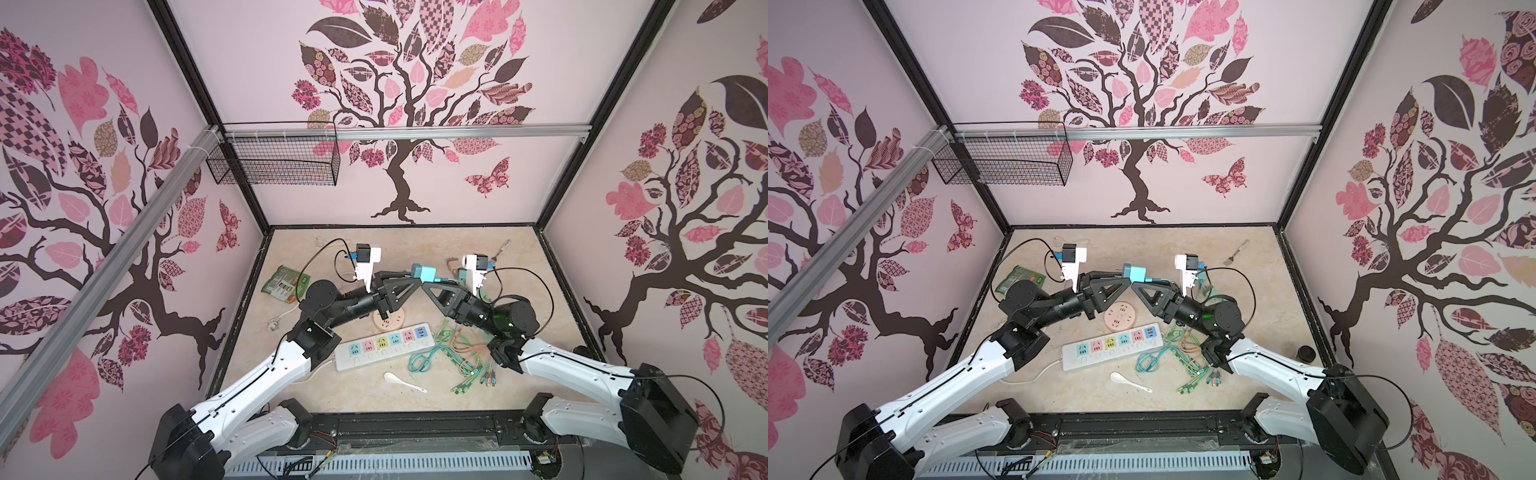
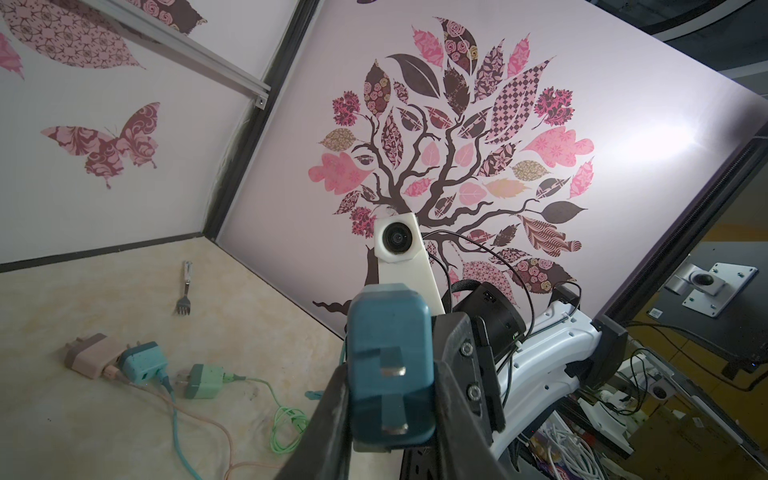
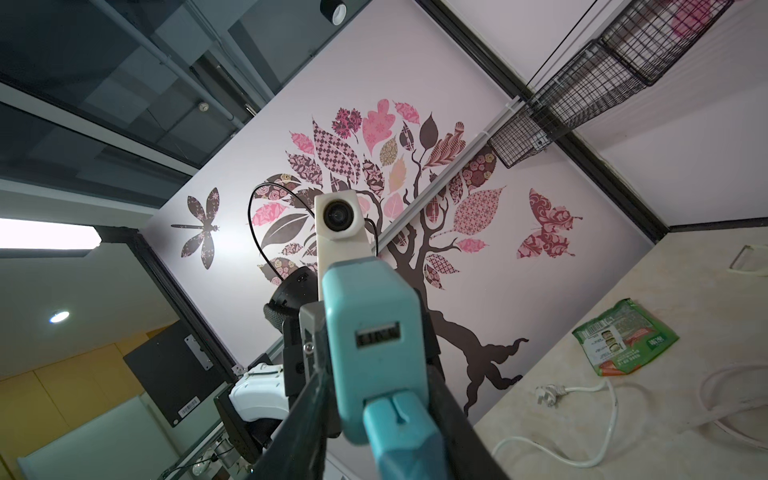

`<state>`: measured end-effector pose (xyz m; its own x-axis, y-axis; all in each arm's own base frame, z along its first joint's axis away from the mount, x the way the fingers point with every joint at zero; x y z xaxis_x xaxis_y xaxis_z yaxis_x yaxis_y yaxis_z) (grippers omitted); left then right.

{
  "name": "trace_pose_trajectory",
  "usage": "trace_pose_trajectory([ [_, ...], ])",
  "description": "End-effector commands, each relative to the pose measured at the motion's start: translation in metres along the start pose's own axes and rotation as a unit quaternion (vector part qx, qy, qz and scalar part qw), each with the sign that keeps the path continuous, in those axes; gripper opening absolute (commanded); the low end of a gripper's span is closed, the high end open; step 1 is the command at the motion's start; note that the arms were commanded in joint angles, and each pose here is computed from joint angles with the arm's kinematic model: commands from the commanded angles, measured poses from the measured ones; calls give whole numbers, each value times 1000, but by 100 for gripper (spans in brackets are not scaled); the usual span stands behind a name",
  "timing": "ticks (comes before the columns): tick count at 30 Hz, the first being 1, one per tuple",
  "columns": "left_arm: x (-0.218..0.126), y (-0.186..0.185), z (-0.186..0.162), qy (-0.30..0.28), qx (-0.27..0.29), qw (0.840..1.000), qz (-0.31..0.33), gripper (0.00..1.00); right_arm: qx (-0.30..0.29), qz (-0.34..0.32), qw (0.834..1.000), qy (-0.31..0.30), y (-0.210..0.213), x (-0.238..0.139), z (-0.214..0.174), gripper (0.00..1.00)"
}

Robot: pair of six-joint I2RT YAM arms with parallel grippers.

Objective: Insert the plug

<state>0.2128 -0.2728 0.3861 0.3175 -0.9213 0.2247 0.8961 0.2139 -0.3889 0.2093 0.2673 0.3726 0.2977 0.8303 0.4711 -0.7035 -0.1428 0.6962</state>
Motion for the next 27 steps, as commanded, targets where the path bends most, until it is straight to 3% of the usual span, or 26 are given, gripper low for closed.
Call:
trace_pose_trajectory([
  [1, -4, -2, 1, -20, 19, 1000, -1, 0, -8, 46, 998, -42, 22, 1, 16, 38],
  [9, -2, -1, 0, -26, 16, 1000, 1, 0, -16, 60, 997, -49, 29, 3, 19, 36],
  [20, -2, 5, -6, -21, 5, 1000, 16, 0, -23, 55, 997, -40, 29, 10, 18, 24],
  [27, -12, 10, -9, -18, 18, 999, 48, 19, -52, 11, 998, -33, 25, 9, 19, 20],
])
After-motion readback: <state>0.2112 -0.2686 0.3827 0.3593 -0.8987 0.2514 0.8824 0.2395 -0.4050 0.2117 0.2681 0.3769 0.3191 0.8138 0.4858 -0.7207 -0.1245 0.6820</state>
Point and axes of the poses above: each gripper's point midway between its finger pads, its own x axis out along the fingers, its own y axis along the line the jaws close on, z = x × y, the point moved 2 cm from there along -x, back along the fingers, and after that the axes turned 6 degrees about x, right-handed, at the moved point
